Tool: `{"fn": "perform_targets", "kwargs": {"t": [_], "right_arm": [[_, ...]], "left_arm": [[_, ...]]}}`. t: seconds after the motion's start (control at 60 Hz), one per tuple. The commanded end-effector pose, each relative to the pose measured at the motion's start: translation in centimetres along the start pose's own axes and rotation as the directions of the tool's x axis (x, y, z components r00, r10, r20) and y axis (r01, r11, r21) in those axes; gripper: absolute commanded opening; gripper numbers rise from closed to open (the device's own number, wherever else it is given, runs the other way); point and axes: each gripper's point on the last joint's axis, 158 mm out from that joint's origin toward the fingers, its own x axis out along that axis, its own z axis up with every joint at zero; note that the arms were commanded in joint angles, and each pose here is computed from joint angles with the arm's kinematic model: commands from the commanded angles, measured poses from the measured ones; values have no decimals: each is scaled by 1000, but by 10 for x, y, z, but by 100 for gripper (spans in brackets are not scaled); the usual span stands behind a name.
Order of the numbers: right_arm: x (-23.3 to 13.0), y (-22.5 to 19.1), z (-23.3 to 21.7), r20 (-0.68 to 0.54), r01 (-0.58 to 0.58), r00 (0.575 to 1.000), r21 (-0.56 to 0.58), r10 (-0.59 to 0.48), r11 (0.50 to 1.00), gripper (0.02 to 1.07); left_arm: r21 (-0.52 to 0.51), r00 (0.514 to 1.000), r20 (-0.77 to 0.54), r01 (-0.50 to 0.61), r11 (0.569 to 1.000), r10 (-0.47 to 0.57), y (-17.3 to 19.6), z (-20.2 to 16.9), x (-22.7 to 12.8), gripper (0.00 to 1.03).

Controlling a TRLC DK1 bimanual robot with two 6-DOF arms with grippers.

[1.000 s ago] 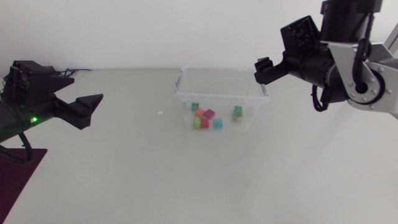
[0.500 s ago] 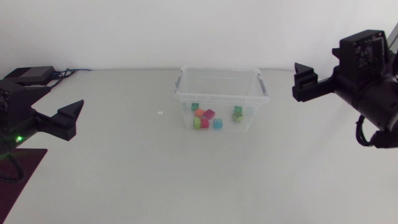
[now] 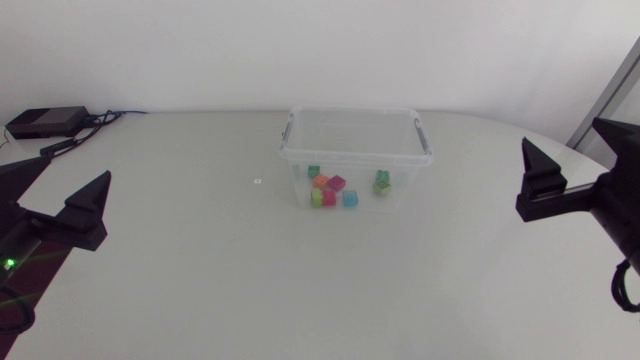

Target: Pick up the duplo bricks and place them in the container

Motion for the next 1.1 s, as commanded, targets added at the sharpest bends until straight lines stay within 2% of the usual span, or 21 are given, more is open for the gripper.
{"fn": "perform_targets", "kwargs": {"t": [0.0, 0.367, 0.8, 1.083], "right_arm": [[-5, 2, -19, -25, 0, 1000, 24, 1, 1000, 103], [-24, 11, -63, -31, -17, 999, 188, 23, 982, 103], [-35, 28, -117, -38, -31, 998, 381, 49, 924, 103], [-36, 28, -117, -38, -31, 998, 382, 49, 923, 103]], "left_arm": [[-50, 1000, -1, -7, 999, 7, -4, -10, -4, 99], [-158, 1000, 1, -18, 987, 19, -18, -37, -17, 99], [-285, 999, 4, -31, 958, 33, -33, -72, -25, 99], [-286, 999, 4, -31, 958, 34, -33, -72, -25, 99]]}}
